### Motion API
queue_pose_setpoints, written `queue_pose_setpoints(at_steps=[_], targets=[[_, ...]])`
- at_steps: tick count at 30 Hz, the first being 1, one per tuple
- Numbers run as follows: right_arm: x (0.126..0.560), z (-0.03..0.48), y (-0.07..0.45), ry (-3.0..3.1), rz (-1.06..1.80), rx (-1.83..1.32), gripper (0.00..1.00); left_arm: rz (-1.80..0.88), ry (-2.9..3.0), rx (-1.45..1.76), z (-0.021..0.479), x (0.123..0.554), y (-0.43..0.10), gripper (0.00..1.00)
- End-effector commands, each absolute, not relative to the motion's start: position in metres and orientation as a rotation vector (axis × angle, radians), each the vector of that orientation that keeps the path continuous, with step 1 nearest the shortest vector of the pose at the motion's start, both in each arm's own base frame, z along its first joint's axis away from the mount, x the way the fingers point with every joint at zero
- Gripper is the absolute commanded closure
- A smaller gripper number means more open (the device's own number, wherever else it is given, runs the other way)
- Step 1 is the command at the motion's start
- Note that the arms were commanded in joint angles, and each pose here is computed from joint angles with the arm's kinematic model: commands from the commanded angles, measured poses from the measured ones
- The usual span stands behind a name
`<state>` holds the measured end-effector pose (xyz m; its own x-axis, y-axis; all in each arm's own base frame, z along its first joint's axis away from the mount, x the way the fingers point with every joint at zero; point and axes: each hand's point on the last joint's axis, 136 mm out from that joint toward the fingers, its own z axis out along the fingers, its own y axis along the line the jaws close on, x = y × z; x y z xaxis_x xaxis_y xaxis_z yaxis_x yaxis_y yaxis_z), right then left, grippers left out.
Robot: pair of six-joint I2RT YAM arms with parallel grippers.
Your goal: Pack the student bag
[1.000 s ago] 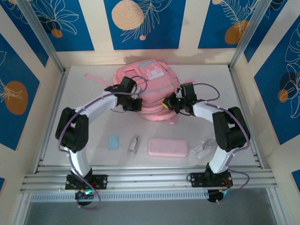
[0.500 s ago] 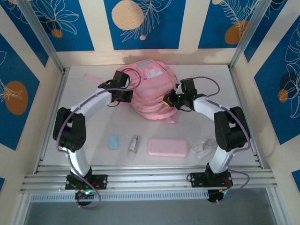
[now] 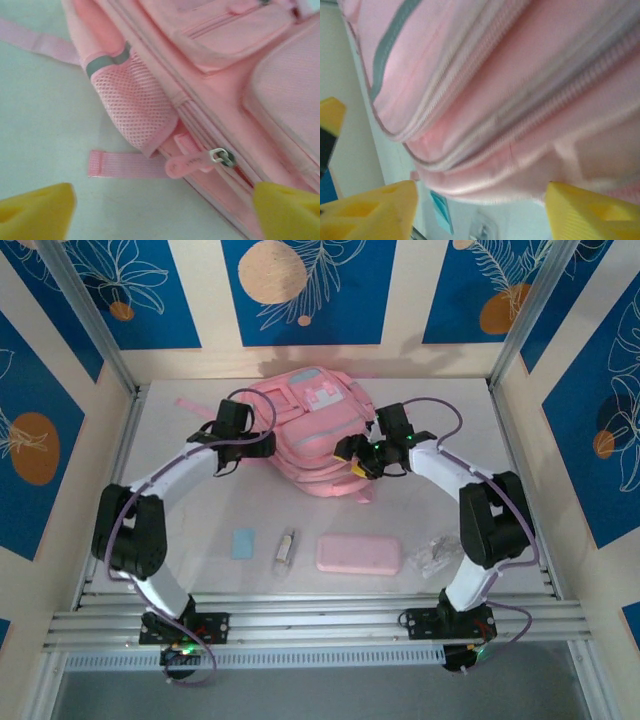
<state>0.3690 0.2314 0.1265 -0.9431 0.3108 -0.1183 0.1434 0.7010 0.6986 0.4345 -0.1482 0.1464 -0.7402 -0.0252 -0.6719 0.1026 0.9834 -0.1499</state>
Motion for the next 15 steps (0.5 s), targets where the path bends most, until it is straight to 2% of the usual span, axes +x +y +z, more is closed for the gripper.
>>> queue_pose_setpoints(at_steps=[1,4,11,15], targets=[[0.324,0.137,0.227,2.794,0.954,0.349,0.23,-0.432,2.341,0.026,0.169,0.424,-0.168,0.0],[0.287,0.131,0.228,2.891,0.864,0.298,0.18,-0.531,2.317,0.013,0.176,0.416,-0.176,0.0],[0.192,0.12,0.236,3.117,0.715,0.178,0.13,-0.663,2.276,-0.02,0.18,0.399,-0.183,0.0],[0.149,0.116,0.24,3.184,0.698,0.149,0.05,-0.698,2.28,-0.027,0.176,0.394,-0.185,0.0]])
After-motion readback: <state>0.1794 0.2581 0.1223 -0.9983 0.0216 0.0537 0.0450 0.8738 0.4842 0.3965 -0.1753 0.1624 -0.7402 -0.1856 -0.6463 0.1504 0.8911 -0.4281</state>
